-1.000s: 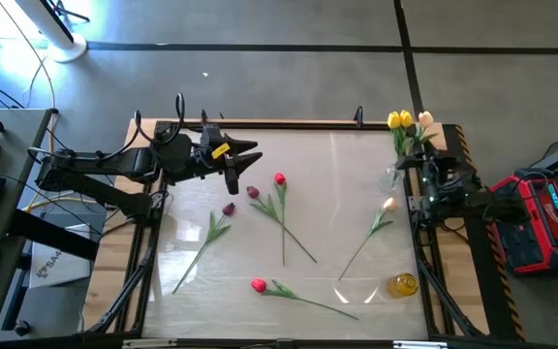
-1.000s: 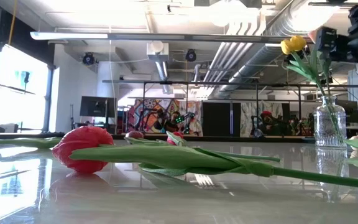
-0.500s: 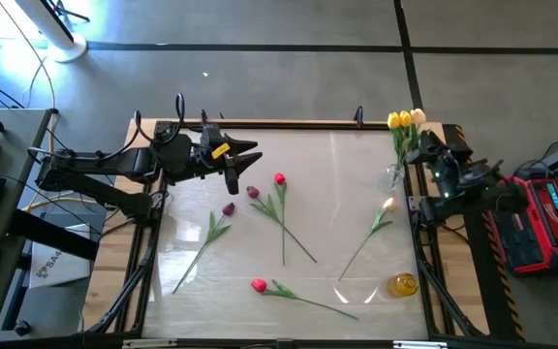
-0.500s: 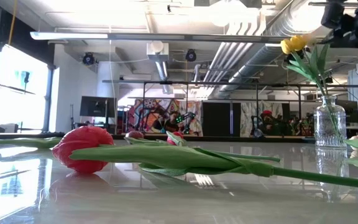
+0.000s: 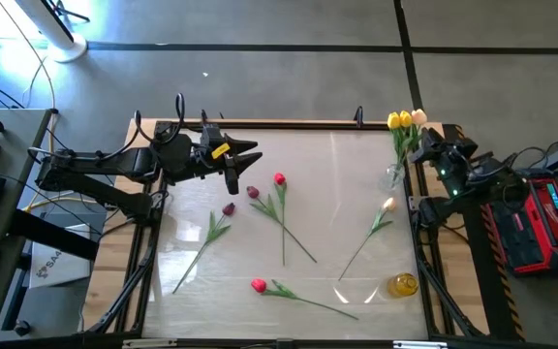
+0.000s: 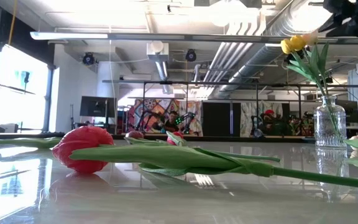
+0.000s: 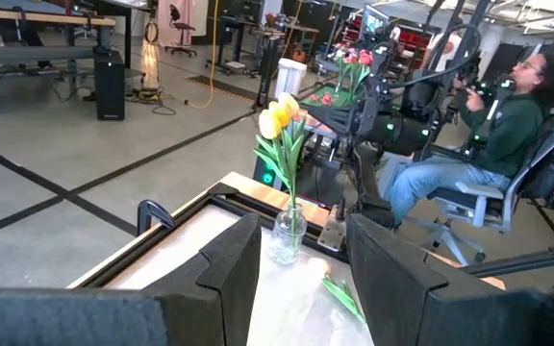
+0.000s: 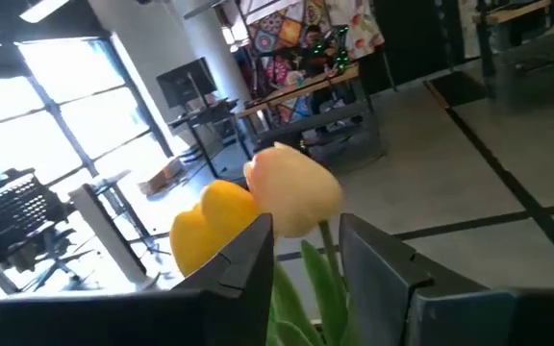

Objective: Sort flowers into vase by color
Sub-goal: Put the white tulip into the transparent vase

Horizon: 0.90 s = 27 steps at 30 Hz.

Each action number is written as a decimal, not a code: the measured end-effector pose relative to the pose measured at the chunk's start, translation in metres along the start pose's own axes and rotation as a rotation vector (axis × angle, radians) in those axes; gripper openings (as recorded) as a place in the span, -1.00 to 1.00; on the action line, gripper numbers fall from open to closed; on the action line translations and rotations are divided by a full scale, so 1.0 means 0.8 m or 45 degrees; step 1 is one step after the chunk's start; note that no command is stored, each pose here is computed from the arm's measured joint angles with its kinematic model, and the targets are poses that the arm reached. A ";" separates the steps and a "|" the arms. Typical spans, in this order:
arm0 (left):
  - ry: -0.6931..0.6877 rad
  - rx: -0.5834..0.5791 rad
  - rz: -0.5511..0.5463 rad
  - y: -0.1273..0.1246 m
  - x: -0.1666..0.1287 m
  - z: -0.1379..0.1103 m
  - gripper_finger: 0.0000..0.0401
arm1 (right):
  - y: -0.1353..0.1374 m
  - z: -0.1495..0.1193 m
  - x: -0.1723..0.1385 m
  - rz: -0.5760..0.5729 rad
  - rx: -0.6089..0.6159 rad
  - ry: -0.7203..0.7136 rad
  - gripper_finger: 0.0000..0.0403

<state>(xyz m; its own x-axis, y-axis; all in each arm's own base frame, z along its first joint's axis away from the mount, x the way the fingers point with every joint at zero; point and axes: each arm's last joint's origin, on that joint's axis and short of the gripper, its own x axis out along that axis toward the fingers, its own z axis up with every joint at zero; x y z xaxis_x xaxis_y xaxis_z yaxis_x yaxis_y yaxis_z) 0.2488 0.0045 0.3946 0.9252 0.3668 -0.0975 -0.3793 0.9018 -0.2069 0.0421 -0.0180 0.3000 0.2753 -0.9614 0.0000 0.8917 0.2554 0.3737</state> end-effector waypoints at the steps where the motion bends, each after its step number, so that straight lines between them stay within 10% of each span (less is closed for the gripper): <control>1: 0.000 0.000 0.000 0.000 0.000 0.000 -0.28 | 0.001 0.002 0.000 0.009 0.002 0.004 -0.45; 27: 0.000 0.000 0.000 0.000 0.000 0.000 -0.28 | 0.036 0.022 -0.007 0.227 -0.259 0.013 -0.45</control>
<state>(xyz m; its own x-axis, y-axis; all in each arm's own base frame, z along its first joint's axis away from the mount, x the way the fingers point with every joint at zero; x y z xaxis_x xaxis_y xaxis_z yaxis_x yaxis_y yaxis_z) 0.2488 0.0045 0.3946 0.9252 0.3668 -0.0975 -0.3793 0.9018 -0.2069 0.0603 -0.0072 0.3273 0.4370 -0.8986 0.0393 0.8825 0.4367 0.1746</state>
